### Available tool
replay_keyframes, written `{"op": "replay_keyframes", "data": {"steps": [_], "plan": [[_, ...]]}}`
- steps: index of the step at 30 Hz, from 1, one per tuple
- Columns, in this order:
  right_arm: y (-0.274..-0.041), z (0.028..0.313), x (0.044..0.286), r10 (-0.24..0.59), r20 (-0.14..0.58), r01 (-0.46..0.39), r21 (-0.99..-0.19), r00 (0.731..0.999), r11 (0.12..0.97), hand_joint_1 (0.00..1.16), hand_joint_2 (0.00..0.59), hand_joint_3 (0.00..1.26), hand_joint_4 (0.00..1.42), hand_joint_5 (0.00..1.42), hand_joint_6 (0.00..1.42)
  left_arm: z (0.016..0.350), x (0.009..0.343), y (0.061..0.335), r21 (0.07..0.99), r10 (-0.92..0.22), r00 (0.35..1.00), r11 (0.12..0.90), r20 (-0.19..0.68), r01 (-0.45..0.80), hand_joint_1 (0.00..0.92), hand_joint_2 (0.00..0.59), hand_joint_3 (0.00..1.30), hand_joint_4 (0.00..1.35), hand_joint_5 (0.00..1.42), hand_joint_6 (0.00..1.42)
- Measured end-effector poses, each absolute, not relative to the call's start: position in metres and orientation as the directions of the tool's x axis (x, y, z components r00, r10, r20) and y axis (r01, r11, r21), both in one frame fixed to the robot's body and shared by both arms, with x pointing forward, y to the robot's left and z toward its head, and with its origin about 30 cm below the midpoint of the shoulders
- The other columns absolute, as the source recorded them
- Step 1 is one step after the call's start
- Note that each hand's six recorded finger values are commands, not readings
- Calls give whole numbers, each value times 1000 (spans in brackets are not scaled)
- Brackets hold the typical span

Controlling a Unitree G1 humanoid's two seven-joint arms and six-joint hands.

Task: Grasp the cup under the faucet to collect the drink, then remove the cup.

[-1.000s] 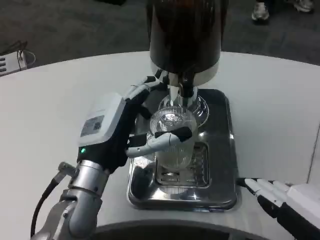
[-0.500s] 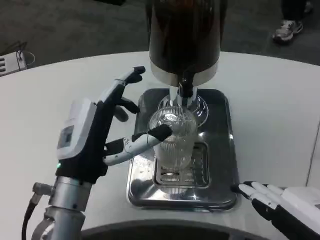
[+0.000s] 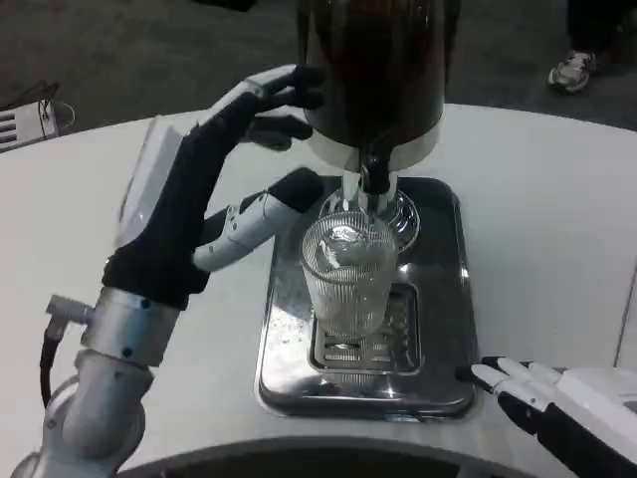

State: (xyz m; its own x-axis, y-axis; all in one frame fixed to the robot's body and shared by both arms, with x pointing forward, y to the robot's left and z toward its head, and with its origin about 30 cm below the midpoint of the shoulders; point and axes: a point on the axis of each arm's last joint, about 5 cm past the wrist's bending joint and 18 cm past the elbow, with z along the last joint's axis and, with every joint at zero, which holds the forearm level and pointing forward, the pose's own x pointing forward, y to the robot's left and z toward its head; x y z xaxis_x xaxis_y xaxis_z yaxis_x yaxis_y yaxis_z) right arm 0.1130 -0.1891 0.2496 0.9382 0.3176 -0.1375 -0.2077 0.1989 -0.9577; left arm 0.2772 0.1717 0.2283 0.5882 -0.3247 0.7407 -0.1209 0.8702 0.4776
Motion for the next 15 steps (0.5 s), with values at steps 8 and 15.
{"op": "replay_keyframes", "data": {"steps": [8, 15], "plan": [[-189, 250, 114, 317, -141, -212, -956, 938, 202, 544, 473, 64, 0, 0, 0, 251, 288, 166, 537, -452, 580, 843, 678, 29, 0, 69, 301, 274, 370, 396], [-189, 249, 114, 309, -145, -216, -953, 940, 211, 548, 475, 64, 0, 0, 0, 250, 301, 163, 569, -537, 614, 805, 578, 167, 0, 76, 258, 230, 334, 378]]}}
